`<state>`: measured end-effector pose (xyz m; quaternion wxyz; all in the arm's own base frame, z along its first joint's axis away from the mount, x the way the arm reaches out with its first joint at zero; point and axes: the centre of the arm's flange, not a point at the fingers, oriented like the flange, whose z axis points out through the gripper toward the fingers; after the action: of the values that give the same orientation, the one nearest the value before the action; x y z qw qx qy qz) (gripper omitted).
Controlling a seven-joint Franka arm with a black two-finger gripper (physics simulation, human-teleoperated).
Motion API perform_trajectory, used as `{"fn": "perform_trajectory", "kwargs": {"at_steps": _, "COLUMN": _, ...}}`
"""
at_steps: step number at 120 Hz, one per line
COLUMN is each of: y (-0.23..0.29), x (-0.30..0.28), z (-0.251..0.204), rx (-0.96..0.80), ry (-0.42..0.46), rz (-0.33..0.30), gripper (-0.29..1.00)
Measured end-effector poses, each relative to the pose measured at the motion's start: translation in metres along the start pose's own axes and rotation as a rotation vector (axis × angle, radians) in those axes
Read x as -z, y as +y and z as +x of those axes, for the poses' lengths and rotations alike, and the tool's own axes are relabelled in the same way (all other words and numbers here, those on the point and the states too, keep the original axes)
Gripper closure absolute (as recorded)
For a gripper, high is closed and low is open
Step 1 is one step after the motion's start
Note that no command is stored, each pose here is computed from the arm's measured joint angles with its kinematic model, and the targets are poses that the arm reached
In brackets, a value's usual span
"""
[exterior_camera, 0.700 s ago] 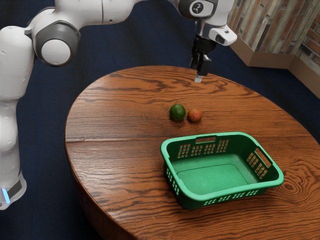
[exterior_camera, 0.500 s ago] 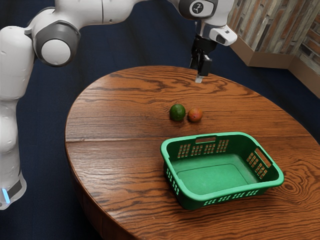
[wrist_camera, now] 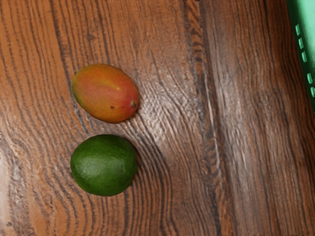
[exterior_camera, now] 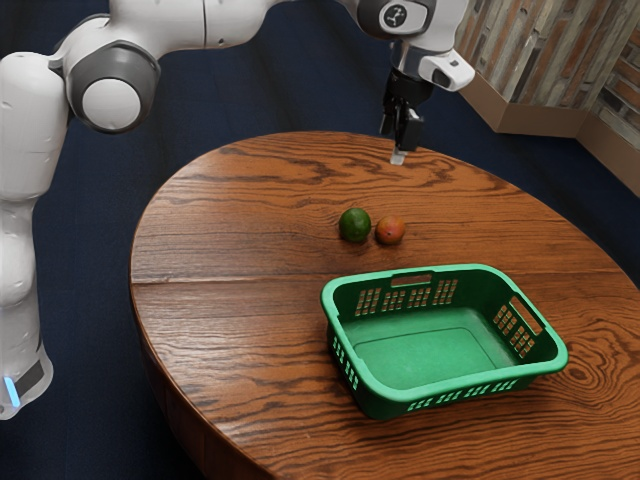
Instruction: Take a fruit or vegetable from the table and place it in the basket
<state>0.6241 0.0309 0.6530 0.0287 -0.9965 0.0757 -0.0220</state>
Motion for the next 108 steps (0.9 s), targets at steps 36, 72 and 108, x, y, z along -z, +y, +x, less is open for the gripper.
{"fn": "perform_trajectory", "kwargs": {"at_steps": 36, "y": 0.025, "x": -0.006, "z": 0.014, "rx": -0.492, "ry": 0.056, "rz": 0.036, "gripper": 0.0}}
{"fn": "perform_trajectory", "kwargs": {"at_steps": 72, "y": 0.021, "x": -0.007, "z": 0.011, "rx": -0.849, "ry": 0.072, "rz": 0.029, "gripper": 0.0}}
{"fn": "perform_trajectory", "kwargs": {"at_steps": 108, "y": 0.002, "x": -0.023, "z": 0.007, "rx": -1.108, "ry": 0.044, "rz": -0.037, "gripper": 0.0}}
